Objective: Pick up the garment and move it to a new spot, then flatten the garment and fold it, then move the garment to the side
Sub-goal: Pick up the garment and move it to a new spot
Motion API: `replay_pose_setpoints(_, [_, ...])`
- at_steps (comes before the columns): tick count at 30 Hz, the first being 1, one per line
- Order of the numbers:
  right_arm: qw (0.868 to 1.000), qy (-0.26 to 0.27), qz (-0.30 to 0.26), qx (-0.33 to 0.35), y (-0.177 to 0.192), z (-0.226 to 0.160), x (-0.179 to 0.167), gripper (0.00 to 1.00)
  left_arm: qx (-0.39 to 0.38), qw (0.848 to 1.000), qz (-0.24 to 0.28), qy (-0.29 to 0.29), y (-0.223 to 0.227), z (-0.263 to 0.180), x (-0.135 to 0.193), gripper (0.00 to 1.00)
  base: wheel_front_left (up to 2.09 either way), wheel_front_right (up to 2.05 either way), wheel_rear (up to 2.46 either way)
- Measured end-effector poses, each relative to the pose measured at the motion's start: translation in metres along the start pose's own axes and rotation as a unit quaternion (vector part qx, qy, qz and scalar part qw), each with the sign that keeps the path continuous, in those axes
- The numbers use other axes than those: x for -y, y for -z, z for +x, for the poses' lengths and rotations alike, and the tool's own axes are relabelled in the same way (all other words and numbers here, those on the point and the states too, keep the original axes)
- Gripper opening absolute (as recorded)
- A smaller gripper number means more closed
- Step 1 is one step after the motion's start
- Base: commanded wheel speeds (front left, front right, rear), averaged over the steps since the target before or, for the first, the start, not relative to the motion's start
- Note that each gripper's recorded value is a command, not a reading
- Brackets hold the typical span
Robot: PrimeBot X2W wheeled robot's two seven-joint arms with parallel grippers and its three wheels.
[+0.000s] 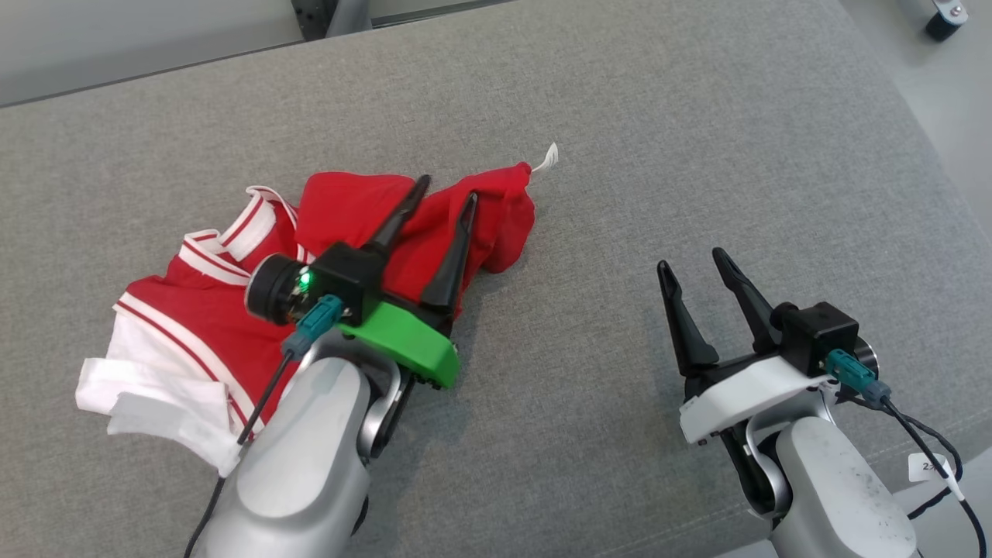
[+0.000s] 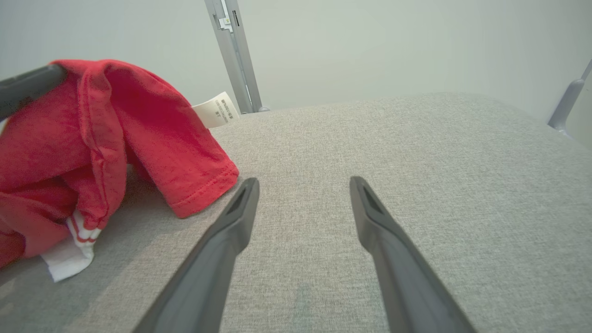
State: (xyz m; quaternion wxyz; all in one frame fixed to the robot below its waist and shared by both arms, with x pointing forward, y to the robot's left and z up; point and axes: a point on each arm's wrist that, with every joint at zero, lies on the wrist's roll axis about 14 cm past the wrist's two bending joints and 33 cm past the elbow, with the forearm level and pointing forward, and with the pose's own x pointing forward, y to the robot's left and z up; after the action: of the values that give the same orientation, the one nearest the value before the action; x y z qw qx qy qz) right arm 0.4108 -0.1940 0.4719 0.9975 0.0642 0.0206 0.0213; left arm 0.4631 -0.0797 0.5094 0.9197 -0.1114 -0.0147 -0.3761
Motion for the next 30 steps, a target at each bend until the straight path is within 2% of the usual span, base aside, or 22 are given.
replay_pose_setpoints(6, [1.000, -0.010, 0.001, 0.010, -0.007, -0.006, -0.007, 1.00, -0.006, 0.995, 0.018, -0.099, -0.001, -0.040, -0.043, 1.00, 0.00, 0.00, 0.00])
replay_pose_setpoints(10, [1.000, -0.021, 0.003, 0.018, -0.012, -0.010, -0.014, 1.00, -0.005, 0.983, 0.021, -0.181, -0.005, -0.086, -0.079, 1.00, 0.00, 0.00, 0.00])
replay_pose_setpoints(14, [0.999, -0.038, 0.008, 0.024, -0.015, -0.014, -0.028, 1.00, -0.010, 0.965, 0.044, -0.257, -0.009, -0.139, -0.108, 1.00, 0.00, 0.00, 0.00])
replay_pose_setpoints(23, [0.997, -0.075, 0.017, 0.024, -0.014, -0.016, -0.057, 1.00, -0.023, 0.935, 0.055, -0.349, -0.006, -0.225, -0.119, 1.00, 0.00, 0.00, 0.00])
replay_pose_setpoints(30, [0.996, -0.091, 0.017, 0.018, -0.010, -0.008, -0.067, 1.00, -0.026, 0.932, 0.053, -0.358, -0.003, -0.233, -0.119, 1.00, 0.00, 0.00, 0.00])
